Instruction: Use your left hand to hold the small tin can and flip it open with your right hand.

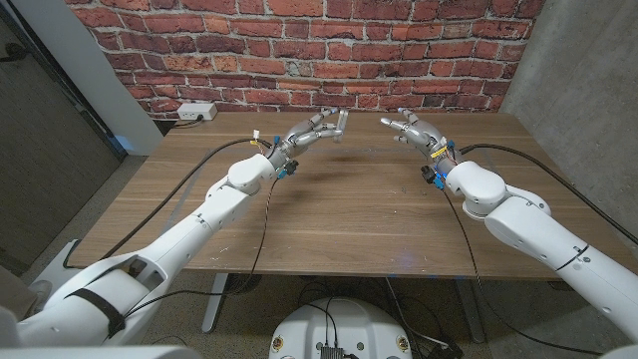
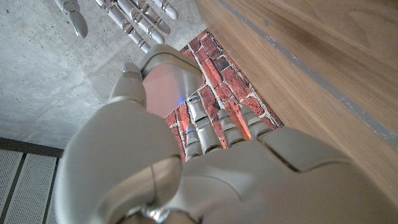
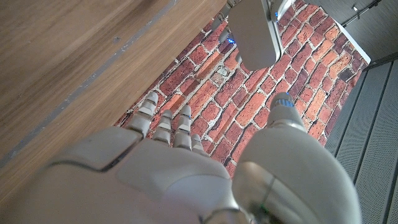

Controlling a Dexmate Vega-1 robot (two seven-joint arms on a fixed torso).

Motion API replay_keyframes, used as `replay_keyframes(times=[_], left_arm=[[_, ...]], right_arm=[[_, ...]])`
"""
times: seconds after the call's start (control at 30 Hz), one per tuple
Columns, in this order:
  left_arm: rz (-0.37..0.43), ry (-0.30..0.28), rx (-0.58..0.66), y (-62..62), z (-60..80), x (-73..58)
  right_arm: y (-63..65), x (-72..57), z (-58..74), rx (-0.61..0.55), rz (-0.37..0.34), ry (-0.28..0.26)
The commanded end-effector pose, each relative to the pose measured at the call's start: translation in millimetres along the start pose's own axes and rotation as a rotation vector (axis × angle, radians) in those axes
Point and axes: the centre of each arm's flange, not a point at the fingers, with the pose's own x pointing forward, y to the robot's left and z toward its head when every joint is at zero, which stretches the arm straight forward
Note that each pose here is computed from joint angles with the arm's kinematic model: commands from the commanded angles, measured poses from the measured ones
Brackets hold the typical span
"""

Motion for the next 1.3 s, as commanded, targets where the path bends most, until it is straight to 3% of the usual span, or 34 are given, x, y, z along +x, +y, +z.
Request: replay_keyframes(times=[0.03, 0.53, 1.3], left_arm=[[-0.009, -0.015, -0.019, -8.0, 0.9, -1.2], [-0.029, -0.034, -0.046, -11.5, 3.1, 3.3], [-0.045, -0.04, -0.051, -17.9, 8.3, -7.5]], right_arm=[[1.2, -0.7, 3.7, -0.01, 0.016, -0.021], [4.3, 14.9, 2.6, 0.016, 0.097, -0.024], [14.4, 25.5, 4.5, 0.033, 0.109, -0.033]])
